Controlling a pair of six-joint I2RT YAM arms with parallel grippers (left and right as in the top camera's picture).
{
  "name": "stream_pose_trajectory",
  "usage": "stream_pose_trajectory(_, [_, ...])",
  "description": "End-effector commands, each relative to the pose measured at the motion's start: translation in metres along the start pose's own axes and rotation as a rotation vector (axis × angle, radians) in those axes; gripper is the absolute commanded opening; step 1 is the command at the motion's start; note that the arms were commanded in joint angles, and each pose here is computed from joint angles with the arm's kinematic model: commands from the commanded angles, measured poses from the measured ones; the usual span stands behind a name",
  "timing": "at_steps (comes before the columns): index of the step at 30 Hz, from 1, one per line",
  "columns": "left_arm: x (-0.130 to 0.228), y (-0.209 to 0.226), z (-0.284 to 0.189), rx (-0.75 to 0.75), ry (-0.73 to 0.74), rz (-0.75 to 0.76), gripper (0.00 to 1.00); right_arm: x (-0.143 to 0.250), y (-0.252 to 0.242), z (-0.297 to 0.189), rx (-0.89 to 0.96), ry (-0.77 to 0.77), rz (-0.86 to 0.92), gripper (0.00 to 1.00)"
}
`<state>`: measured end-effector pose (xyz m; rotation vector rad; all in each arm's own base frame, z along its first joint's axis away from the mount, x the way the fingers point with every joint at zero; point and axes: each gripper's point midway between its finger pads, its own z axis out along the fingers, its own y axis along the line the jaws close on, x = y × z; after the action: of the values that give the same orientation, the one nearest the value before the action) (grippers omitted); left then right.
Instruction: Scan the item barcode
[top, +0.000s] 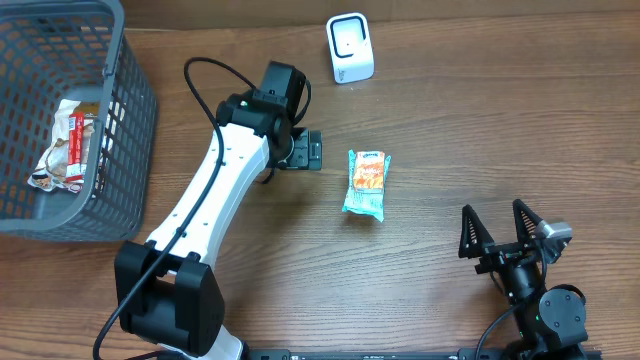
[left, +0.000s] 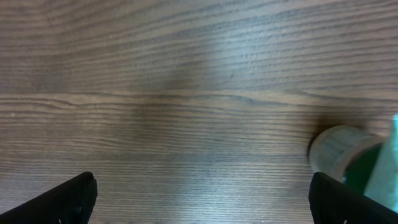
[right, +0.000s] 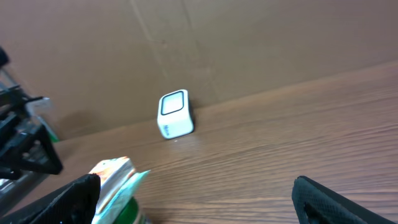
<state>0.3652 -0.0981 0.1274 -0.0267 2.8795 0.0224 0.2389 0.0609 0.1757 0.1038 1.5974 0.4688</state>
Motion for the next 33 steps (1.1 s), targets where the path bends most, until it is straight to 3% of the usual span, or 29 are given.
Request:
stream_pose_trajectory(1, [0.004,0.007,0.008,-0.026,0.006,-0.006,1.0,0.003,0.007,0.0,-0.045,0.01,0.065,1.0])
stream_pose_trajectory(7, [-0.001,0.02,0.009,-0.1,-0.023,0.022,1.0,0.001,0.012,-0.001,-0.068,0.019,0.232,1.0])
stream_pose_trajectory(13, [-0.002,0.028,0.01,-0.102,-0.018,-0.009,1.0,-0.009,0.016,-0.009,-0.035,0.086,0.219,1.0])
stream_pose_trajectory(22, [-0.006,0.037,0.01,-0.107,-0.025,-0.035,1.0,-0.081,0.041,-0.007,-0.011,0.116,0.14,1.0])
stream_pose_trajectory(27, [-0.006,0.037,0.01,-0.106,-0.027,-0.035,1.0,-0.096,0.057,0.016,0.019,0.294,0.143,1.0])
stream_pose_trajectory(33, [-0.007,0.037,0.01,-0.105,-0.032,-0.036,1.0,-0.089,0.086,0.059,-0.029,0.565,0.184,1.0])
